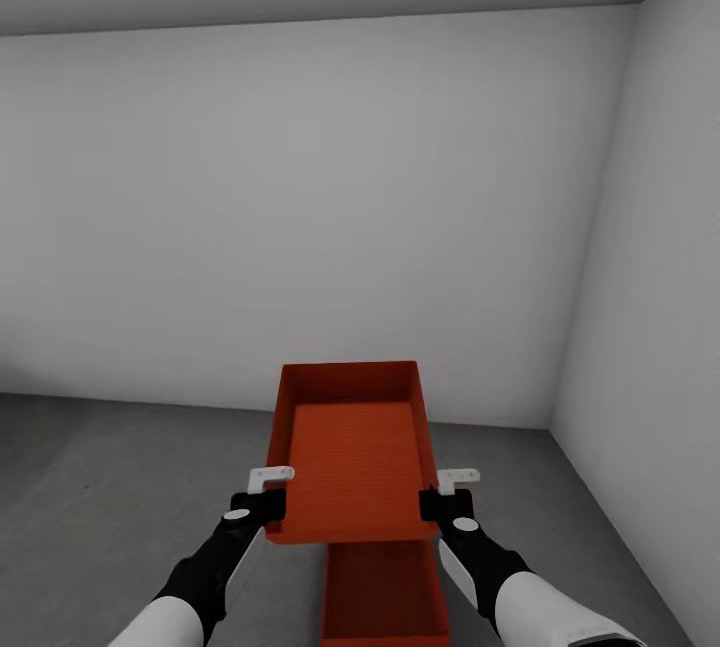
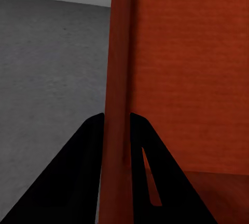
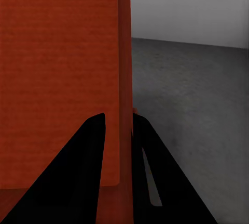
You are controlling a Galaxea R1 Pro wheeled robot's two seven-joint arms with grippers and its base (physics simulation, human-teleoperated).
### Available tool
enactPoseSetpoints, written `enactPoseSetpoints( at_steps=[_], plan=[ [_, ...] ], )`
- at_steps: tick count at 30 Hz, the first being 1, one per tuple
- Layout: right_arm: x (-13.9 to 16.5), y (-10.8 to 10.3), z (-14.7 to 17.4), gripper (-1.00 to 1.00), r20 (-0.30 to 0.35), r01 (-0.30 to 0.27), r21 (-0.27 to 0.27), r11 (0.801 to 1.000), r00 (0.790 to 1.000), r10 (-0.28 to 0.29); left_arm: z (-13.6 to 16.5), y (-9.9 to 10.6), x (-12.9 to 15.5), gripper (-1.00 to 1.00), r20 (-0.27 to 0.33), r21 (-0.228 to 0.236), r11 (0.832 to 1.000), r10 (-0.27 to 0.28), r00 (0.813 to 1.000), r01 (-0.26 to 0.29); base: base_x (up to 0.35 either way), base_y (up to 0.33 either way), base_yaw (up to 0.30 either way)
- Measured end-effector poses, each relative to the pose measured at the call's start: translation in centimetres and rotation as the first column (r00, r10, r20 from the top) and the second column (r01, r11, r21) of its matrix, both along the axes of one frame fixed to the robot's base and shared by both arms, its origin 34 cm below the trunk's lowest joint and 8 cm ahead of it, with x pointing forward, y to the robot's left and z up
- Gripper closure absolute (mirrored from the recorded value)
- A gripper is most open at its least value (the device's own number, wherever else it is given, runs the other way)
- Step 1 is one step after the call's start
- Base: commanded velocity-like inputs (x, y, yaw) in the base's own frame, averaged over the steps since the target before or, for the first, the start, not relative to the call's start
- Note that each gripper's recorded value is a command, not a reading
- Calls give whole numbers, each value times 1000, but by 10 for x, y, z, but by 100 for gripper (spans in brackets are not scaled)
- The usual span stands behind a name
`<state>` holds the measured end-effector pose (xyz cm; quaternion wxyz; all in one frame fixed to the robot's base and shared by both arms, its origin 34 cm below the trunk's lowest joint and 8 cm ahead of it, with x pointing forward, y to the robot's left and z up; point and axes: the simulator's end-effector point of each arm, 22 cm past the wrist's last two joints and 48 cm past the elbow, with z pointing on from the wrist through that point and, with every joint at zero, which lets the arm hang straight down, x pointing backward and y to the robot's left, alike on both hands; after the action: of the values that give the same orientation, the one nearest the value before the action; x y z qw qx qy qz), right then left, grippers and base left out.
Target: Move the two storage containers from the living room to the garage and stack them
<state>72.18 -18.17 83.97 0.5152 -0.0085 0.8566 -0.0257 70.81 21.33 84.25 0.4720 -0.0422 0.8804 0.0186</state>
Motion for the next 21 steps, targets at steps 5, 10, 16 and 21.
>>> enactPoseSetpoints(
  at_steps=[5, 10, 16, 21],
  plan=[
    [0, 0, 0, 100, -1, 0, 1, 1000, 1000, 0, 0, 0, 0, 100, -2, 1, 1000, 0, 1000, 0, 0, 0, -189],
    [0, 0, 0, 100, -2, 0, 1, 1000, 1000, 0, 0, 0, 0, 100, -2, 1, 1000, 0, 1000, 0, 0, 0, -227],
    [0, 0, 0, 100, -2, 0, 2, 1000, 1000, 0, 0, 0, 0, 100, -2, 1, 1000, 0, 1000, 0, 0, 0, -27],
    [0, 0, 0, 100, -2, 0, 0, 1000, 1000, 0, 0, 0, 0, 100, -2, 0, 1000, 0, 1000, 0, 0, 0, -2]
  ],
)
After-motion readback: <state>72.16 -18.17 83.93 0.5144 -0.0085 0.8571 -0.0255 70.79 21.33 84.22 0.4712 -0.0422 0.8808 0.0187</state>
